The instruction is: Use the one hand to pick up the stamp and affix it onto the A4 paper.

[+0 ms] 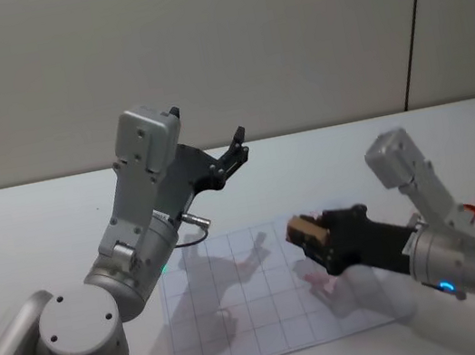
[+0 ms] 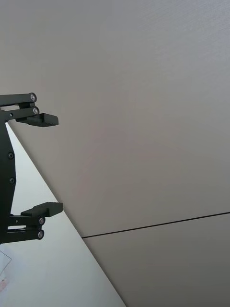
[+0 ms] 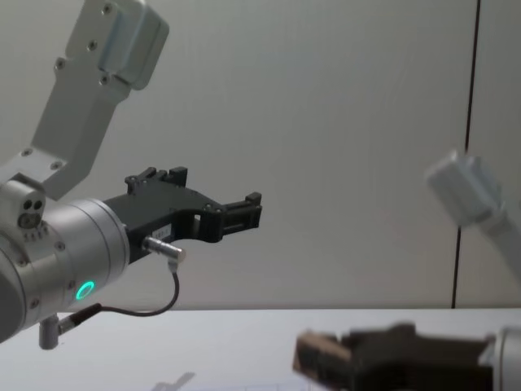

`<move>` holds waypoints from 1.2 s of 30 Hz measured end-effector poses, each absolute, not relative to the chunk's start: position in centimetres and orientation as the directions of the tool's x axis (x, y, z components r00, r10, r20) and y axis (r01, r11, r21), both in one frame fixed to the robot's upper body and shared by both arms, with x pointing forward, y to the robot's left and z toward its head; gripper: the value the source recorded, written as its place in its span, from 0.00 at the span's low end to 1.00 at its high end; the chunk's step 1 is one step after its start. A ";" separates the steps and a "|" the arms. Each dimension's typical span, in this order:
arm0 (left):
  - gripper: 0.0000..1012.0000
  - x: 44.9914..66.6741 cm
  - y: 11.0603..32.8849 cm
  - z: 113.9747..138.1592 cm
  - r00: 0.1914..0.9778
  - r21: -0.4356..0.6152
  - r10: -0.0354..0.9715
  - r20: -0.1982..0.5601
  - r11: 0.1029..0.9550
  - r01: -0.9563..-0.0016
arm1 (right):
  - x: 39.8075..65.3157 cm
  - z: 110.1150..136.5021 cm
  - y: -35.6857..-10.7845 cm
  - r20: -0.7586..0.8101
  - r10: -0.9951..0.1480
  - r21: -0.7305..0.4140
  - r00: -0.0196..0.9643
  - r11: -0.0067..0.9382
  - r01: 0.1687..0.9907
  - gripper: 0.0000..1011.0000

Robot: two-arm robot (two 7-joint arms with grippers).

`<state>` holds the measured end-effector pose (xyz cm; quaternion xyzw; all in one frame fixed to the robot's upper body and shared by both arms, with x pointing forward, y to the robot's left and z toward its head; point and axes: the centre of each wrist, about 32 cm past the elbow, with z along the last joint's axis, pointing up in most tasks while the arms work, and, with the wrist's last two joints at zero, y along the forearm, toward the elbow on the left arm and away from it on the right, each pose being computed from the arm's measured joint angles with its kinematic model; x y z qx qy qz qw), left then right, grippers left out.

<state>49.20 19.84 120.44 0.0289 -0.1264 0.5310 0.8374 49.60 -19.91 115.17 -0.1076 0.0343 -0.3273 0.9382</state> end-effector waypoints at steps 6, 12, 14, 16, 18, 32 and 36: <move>0.99 49.2 19.8 120.4 0.404 -0.086 0.882 0.242 0.434 -0.897 | 49.8 117.6 -19.7 0.036 -0.622 -0.164 0.782 0.768 0.619 0.22; 0.99 49.2 19.8 120.4 0.404 -0.086 0.882 0.242 0.434 -0.897 | 49.8 119.7 -19.9 0.069 -0.652 -0.158 0.755 0.740 0.653 0.22; 0.99 49.2 19.8 120.4 0.404 -0.086 0.882 0.242 0.434 -0.897 | 49.7 120.1 -20.0 0.077 -0.661 -0.164 0.746 0.730 0.664 0.22; 0.99 49.2 19.8 120.4 0.404 -0.086 0.882 0.242 0.434 -0.897 | 49.7 120.4 -20.2 0.086 -0.677 -0.180 0.731 0.711 0.680 0.22; 0.99 49.2 19.8 120.4 0.404 -0.086 0.882 0.242 0.434 -0.897 | 49.7 120.7 -20.4 0.093 -0.687 -0.188 0.720 0.698 0.691 0.22; 0.99 49.2 19.8 120.4 0.404 -0.086 0.882 0.242 0.434 -0.897 | 49.2 121.3 -23.3 0.144 -0.801 -0.299 0.581 0.525 0.797 0.22; 0.99 49.2 19.8 120.4 0.404 -0.086 0.882 0.242 0.434 -0.897 | 49.0 121.0 -24.5 0.150 -0.829 -0.322 0.539 0.474 0.819 0.22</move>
